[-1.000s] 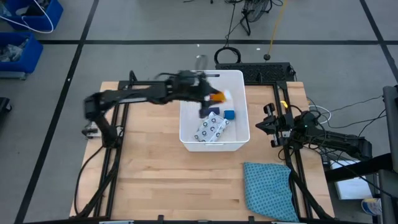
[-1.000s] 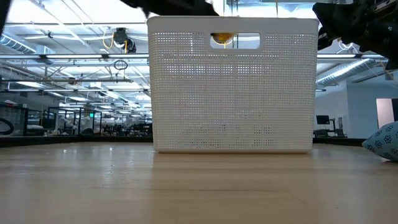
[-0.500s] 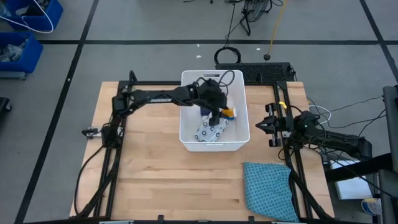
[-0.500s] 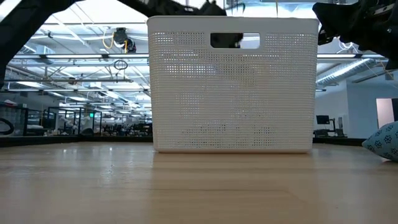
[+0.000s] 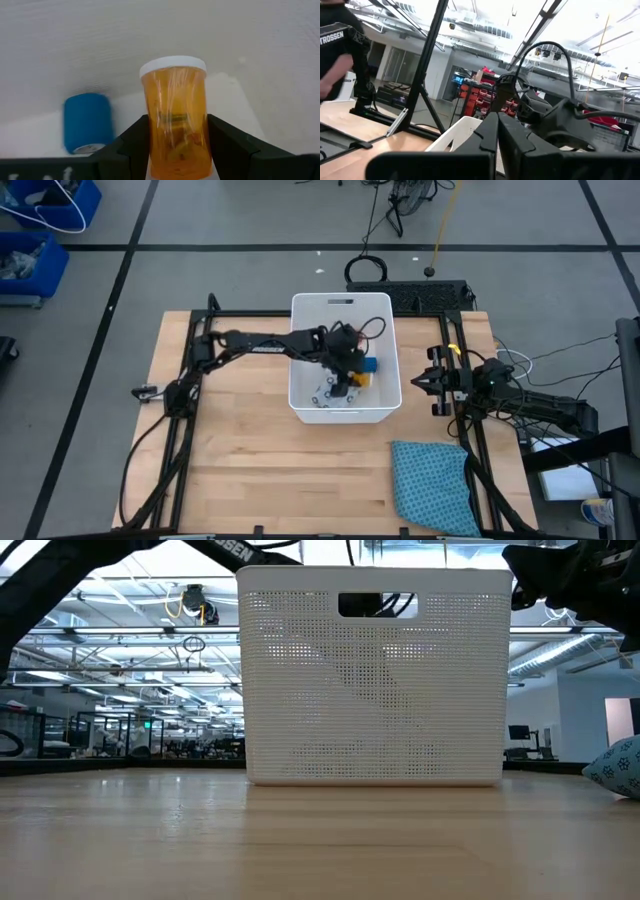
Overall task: Pick & place medical supplies in basket/bin
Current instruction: Put the orange pill bottle into the white container, then return to Home Position
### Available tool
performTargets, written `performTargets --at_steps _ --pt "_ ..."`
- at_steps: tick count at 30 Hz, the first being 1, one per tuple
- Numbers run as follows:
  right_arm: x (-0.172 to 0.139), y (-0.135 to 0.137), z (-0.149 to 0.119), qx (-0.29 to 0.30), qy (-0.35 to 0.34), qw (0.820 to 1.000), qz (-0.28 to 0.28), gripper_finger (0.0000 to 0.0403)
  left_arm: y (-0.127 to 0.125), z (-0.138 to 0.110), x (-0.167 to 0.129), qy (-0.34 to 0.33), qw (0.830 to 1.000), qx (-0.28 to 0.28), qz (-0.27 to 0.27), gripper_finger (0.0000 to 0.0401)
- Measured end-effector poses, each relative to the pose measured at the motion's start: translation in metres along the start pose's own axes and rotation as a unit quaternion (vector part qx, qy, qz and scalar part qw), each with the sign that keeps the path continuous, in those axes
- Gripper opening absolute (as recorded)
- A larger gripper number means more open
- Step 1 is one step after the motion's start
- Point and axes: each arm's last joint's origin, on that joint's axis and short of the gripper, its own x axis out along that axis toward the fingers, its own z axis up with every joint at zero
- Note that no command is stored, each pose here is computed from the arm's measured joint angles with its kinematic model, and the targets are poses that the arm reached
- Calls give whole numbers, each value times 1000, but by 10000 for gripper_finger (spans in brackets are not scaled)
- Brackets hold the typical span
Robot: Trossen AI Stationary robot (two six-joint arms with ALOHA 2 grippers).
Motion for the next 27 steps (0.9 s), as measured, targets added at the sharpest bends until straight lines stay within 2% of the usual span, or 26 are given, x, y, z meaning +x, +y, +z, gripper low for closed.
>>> performTargets --at_steps 8,15,27 --pt "0 0 0 0 0 1000 0 4 -18 -2 4 24 997 37 -58 175" --pt "0 0 0 1 0 1000 0 4 -22 0 6 33 998 38 -34 184" --pt "0 0 0 4 0 1000 0 4 -19 1 8 28 999 39 -7 311"
